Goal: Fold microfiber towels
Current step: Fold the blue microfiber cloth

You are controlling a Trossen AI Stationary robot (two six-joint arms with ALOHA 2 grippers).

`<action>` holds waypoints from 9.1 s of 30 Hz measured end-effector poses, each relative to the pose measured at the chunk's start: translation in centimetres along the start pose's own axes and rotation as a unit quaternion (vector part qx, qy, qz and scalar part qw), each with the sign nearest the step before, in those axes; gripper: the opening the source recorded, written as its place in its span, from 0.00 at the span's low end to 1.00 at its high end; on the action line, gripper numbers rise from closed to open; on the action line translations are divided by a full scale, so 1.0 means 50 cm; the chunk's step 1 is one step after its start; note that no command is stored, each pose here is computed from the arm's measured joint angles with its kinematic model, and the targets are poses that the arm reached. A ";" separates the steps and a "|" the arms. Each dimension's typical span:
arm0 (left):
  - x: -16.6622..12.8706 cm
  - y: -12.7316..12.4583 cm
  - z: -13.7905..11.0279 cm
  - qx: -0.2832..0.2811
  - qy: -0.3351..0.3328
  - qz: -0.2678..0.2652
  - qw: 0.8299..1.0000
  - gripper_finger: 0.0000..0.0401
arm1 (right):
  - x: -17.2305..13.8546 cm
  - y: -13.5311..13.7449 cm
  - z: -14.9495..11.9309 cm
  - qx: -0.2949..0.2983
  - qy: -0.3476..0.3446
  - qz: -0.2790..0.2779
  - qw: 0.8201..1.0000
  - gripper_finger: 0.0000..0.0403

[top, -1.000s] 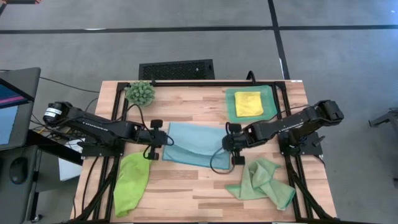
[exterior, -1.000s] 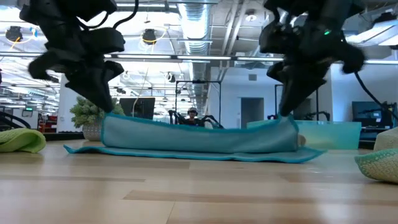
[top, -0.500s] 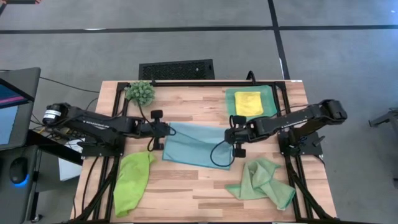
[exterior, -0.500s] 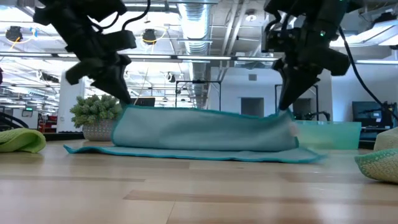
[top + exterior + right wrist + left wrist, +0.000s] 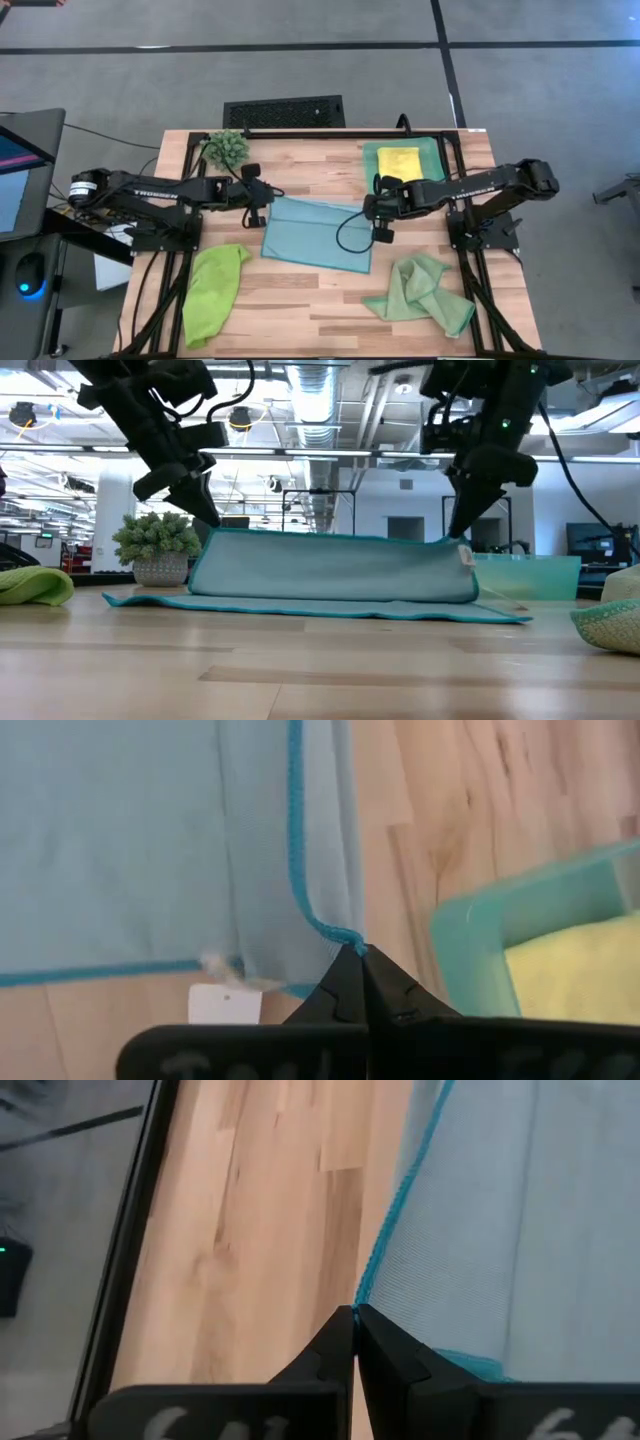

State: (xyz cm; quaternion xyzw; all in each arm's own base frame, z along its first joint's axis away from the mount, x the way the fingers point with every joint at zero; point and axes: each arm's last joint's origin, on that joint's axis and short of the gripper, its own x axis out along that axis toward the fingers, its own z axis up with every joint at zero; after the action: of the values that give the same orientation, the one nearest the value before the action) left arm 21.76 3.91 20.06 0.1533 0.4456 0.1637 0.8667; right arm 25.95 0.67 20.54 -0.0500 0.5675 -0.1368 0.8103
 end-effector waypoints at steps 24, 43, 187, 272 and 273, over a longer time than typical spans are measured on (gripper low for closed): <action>-0.042 -0.090 -0.009 0.026 0.009 -0.141 0.990 0.00 | -0.006 0.160 -0.008 0.020 -0.013 0.159 0.987 0.00; -0.033 -0.141 -0.013 0.016 0.047 -0.173 0.984 0.00 | 0.031 0.253 -0.015 0.026 0.014 0.247 0.968 0.00; 0.063 -0.166 -0.083 -0.020 0.030 -0.222 0.974 0.00 | 0.187 0.067 0.062 0.153 -0.031 -0.024 0.987 0.00; -0.021 -0.331 -0.047 0.146 -0.108 -0.318 0.931 0.00 | 0.135 0.431 0.067 0.103 -0.194 0.161 0.962 0.01; -0.021 -0.331 -0.050 0.144 -0.099 -0.319 0.931 0.00 | 0.137 0.429 0.065 0.102 -0.186 0.158 0.964 0.01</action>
State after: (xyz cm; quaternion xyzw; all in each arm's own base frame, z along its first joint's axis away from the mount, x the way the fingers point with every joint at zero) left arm 21.57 -11.12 12.61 0.1420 0.4014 -0.2038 0.8816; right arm 34.72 19.06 10.41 0.0989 0.3907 -0.0524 0.9137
